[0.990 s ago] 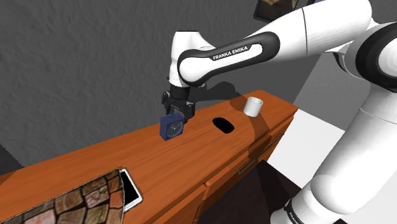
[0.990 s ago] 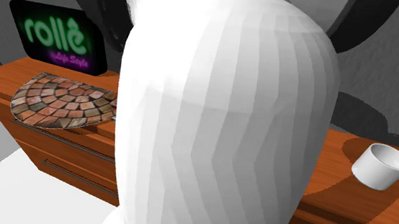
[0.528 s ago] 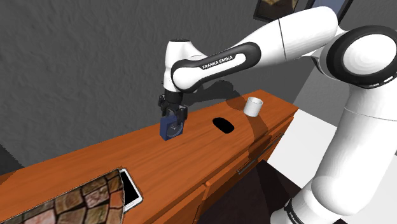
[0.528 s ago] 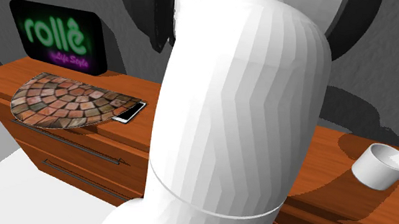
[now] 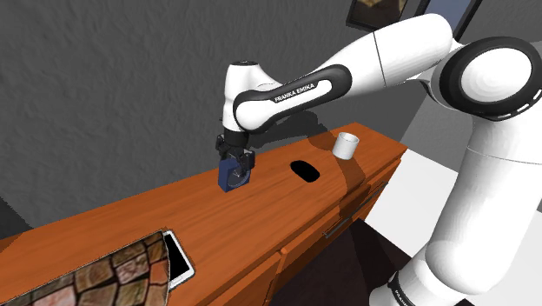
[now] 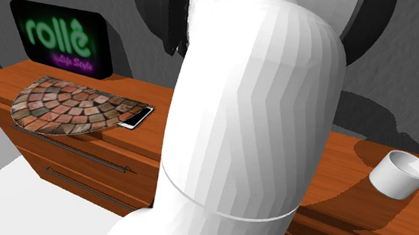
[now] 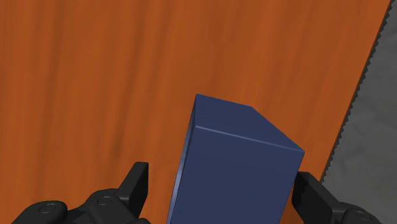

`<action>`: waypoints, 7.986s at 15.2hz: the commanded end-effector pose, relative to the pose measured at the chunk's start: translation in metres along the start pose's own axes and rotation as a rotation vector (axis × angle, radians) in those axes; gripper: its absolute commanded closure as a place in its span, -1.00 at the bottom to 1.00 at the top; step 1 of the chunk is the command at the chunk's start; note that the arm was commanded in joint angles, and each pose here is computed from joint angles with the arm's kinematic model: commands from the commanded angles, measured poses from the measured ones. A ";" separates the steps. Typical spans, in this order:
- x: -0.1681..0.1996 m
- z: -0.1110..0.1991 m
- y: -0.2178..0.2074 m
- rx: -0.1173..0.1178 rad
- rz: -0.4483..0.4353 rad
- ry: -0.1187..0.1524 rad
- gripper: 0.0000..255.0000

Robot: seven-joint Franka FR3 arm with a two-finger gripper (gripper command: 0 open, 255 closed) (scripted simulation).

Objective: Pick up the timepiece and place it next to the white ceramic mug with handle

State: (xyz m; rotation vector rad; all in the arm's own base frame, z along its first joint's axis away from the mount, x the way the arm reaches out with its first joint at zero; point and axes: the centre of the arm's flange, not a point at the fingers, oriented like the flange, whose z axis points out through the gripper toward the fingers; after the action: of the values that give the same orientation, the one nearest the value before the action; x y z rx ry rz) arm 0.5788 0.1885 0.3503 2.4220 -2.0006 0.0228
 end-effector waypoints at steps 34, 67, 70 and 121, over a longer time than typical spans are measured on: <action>0.001 -0.116 -0.001 0.000 0.000 0.000 1.00; 0.273 -0.177 0.059 0.000 0.000 0.000 1.00; 0.311 -0.177 0.068 0.000 0.000 0.000 1.00; 0.475 -0.008 0.106 0.000 0.000 0.000 1.00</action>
State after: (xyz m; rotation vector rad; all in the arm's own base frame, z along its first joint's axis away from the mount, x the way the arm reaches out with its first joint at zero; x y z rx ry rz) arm 0.5640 -0.2984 0.3621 2.4220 -2.0006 0.0223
